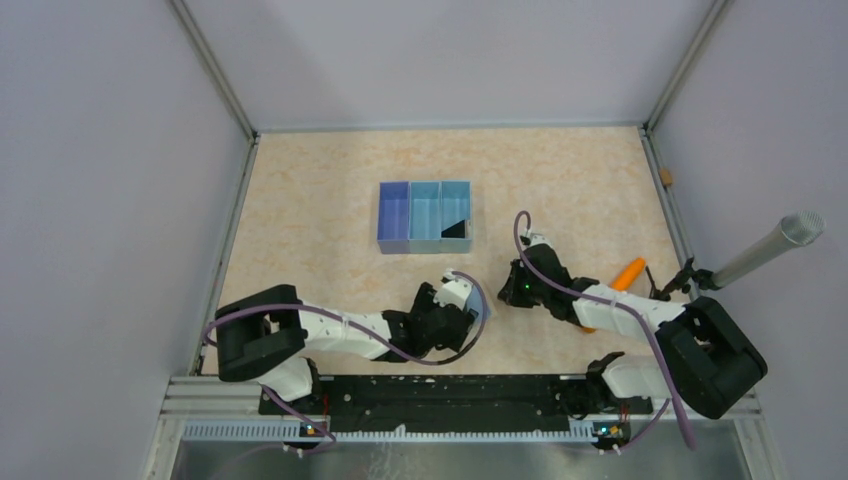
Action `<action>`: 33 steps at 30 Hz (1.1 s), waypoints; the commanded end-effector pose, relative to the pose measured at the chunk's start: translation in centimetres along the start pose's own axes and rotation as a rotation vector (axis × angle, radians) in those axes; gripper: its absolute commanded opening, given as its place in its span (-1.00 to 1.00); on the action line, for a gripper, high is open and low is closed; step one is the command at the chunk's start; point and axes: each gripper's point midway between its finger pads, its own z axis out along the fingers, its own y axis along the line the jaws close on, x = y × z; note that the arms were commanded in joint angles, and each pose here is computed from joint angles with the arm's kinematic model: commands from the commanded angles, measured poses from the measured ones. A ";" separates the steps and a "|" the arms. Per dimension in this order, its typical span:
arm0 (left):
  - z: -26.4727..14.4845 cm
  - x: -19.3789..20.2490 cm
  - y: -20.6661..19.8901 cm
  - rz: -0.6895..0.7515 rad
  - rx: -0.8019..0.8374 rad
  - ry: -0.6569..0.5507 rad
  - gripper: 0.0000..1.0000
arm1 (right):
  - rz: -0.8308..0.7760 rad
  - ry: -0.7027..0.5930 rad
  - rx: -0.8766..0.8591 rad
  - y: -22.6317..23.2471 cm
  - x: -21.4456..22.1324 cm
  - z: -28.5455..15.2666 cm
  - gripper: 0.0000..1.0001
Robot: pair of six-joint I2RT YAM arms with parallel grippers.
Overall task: Put the credit cards into the card holder
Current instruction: Insert the credit card into the card holder.
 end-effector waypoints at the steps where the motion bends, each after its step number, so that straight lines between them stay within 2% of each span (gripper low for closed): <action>1: 0.0 -1.3 0.1 -0.023 -0.025 -0.026 0.75 | -0.007 0.153 0.075 -2.9 4.5 -0.3 -1.00; 16: -0.3 -4.0 -1.1 -0.084 0.020 -0.088 0.79 | -0.005 0.165 0.094 -3.3 4.9 -0.3 -1.00; 27: -2.0 -3.7 -2.6 -0.084 0.149 -0.037 0.85 | 0.001 0.168 0.122 -3.7 4.9 -0.3 -1.00; 33: -3.3 -3.8 -3.0 -0.150 0.219 -0.009 0.85 | -0.001 0.167 0.123 -3.7 4.9 -0.3 -1.00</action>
